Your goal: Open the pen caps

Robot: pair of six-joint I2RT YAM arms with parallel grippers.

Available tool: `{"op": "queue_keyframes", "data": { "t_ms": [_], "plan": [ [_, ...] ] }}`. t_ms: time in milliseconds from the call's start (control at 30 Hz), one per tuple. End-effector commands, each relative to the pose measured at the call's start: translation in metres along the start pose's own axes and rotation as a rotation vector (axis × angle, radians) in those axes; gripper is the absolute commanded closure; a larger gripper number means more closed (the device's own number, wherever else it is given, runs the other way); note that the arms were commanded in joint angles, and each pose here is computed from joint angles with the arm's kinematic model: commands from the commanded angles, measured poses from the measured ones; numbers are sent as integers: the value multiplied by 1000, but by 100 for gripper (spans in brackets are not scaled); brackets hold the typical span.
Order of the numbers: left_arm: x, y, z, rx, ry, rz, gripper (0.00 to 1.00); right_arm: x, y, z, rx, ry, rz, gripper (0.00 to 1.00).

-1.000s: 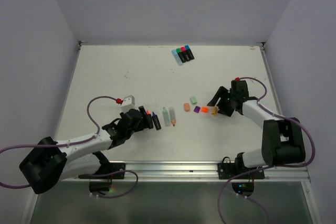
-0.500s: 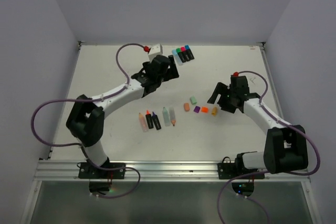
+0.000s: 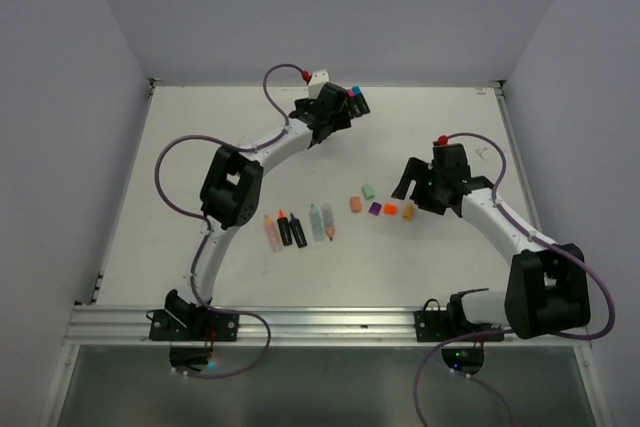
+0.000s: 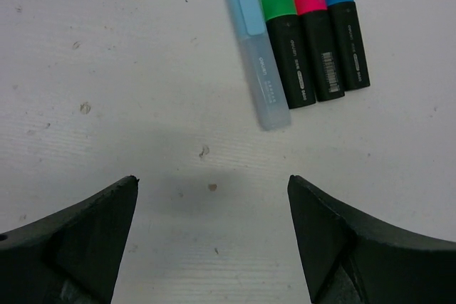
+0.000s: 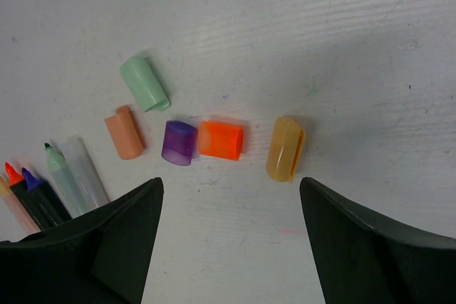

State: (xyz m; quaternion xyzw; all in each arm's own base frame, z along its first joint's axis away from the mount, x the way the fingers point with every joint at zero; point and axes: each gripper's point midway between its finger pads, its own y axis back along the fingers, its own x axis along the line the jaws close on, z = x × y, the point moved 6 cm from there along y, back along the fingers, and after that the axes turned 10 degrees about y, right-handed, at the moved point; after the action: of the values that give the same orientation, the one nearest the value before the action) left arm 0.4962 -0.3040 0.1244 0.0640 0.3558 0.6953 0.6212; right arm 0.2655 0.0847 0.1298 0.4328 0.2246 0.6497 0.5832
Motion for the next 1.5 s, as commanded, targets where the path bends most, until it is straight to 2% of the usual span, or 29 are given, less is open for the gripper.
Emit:
{"op": "queue_keyframes", "data": {
  "t_ms": [0, 167, 267, 300, 333, 400, 467, 600, 667, 700, 767, 800, 867, 900, 933, 967, 1000, 1067, 1300, 1467],
  "plan": [
    [-8, -6, 32, -96, 18, -23, 13, 3, 0, 12, -23, 21, -14, 19],
    [-14, -26, 35, -119, -27, -93, 16, 3, 7, 17, -84, 31, -15, 19],
    [-11, -16, 41, -130, 19, -102, 18, 9, 1, 27, -123, 53, 27, 19],
    [-1, -18, 32, -132, 28, -109, 18, 13, -1, 34, -139, 62, 36, 19],
    [-4, 0, 49, -171, 65, -138, 18, 14, -10, 37, -130, 66, 33, 19],
    [10, 8, 52, -190, 89, -131, 18, 27, -15, 58, -186, 104, 41, 19],
    [15, 28, 78, -232, 117, -121, 17, 39, -25, 81, -217, 148, 34, 19],
    [59, 51, 93, -185, 82, 17, 16, 75, -50, 117, -264, 251, 100, 21],
    [67, 71, 104, -192, 93, 15, 16, 89, -61, 132, -263, 315, 129, 23],
    [80, 73, 93, -167, 81, 46, 16, 102, -78, 146, -261, 350, 150, 23],
    [86, 97, 100, -184, 127, 28, 15, 116, -83, 175, -278, 424, 139, 26],
    [100, 98, 82, -153, 129, 53, 15, 115, -105, 173, -241, 440, 133, 28],
    [102, 121, 80, -150, 215, -9, 15, 130, -110, 194, -270, 503, 178, 30],
    [117, 121, 58, -117, 234, -1, 15, 133, -116, 198, -267, 517, 181, 30],
    [113, 136, 58, -109, 294, -69, 15, 132, -136, 195, -233, 526, 184, 30],
    [129, 137, 35, -72, 293, -59, 16, 140, -132, 210, -271, 544, 194, 30],
    [124, 148, 41, -107, 336, -116, 17, 142, -138, 212, -274, 557, 202, 31],
    [131, 153, 26, -80, 329, -132, 19, 148, -151, 219, -283, 601, 203, 31],
    [135, 170, 26, -69, 260, -158, 19, 167, -176, 222, -293, 694, 238, 45],
    [137, 176, 15, -43, 265, -191, 19, 174, -197, 212, -267, 716, 241, 44]
  ]
}}
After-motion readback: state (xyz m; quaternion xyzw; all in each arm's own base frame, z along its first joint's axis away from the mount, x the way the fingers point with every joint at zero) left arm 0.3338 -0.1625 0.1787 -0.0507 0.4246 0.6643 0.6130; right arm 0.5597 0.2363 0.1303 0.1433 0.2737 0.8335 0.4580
